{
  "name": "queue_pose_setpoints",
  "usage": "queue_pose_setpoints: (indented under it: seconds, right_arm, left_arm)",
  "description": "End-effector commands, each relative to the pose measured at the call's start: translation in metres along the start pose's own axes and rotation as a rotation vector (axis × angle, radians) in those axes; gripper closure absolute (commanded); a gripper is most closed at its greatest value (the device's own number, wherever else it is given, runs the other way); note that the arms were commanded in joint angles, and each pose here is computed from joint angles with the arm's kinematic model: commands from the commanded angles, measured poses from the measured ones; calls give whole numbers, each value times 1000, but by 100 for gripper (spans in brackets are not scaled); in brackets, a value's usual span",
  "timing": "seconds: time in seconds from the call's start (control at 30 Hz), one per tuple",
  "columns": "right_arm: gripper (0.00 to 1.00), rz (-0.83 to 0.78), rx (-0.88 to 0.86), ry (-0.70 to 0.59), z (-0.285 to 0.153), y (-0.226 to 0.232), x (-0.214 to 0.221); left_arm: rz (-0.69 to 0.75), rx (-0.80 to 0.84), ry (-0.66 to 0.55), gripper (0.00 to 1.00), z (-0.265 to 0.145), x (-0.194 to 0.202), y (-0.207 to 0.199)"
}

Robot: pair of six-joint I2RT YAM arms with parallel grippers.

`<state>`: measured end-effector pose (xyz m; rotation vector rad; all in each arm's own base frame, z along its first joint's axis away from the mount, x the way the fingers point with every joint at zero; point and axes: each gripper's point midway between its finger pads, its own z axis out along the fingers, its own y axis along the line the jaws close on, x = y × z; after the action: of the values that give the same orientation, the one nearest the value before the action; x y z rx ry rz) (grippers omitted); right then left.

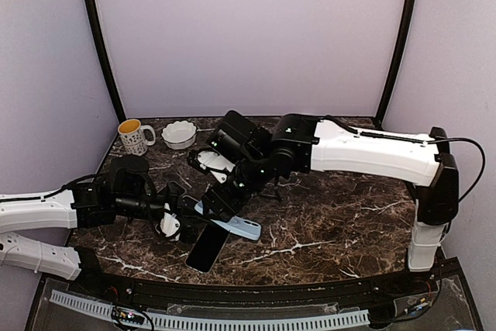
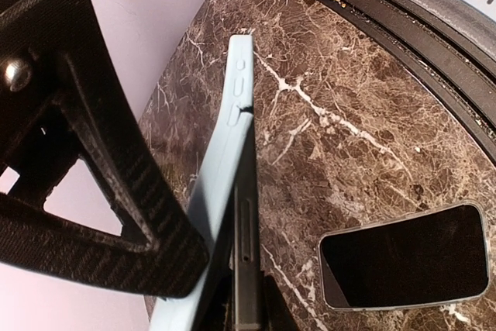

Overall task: Take the phone out of the phone case
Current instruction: Remove the phone case from the phone.

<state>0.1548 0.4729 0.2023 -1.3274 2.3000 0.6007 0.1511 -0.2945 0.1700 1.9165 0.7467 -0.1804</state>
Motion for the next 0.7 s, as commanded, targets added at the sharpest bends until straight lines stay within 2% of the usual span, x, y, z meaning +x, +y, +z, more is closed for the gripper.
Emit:
queue_pose_setpoints:
  seconds: [0.0, 0.4, 0.67]
  right_arm:
    - [29, -13, 72, -44, 5, -7, -16]
    - [37, -62, 251, 0, 12, -29, -2]
    - [47, -94, 248, 34, 19, -29, 20]
  left_arm:
    - [0, -96, -92, 100, -8, -26, 37]
    - [-56, -128, -87, 100, -10, -27, 49]
    - [-108, -161, -57, 100, -13, -16, 62]
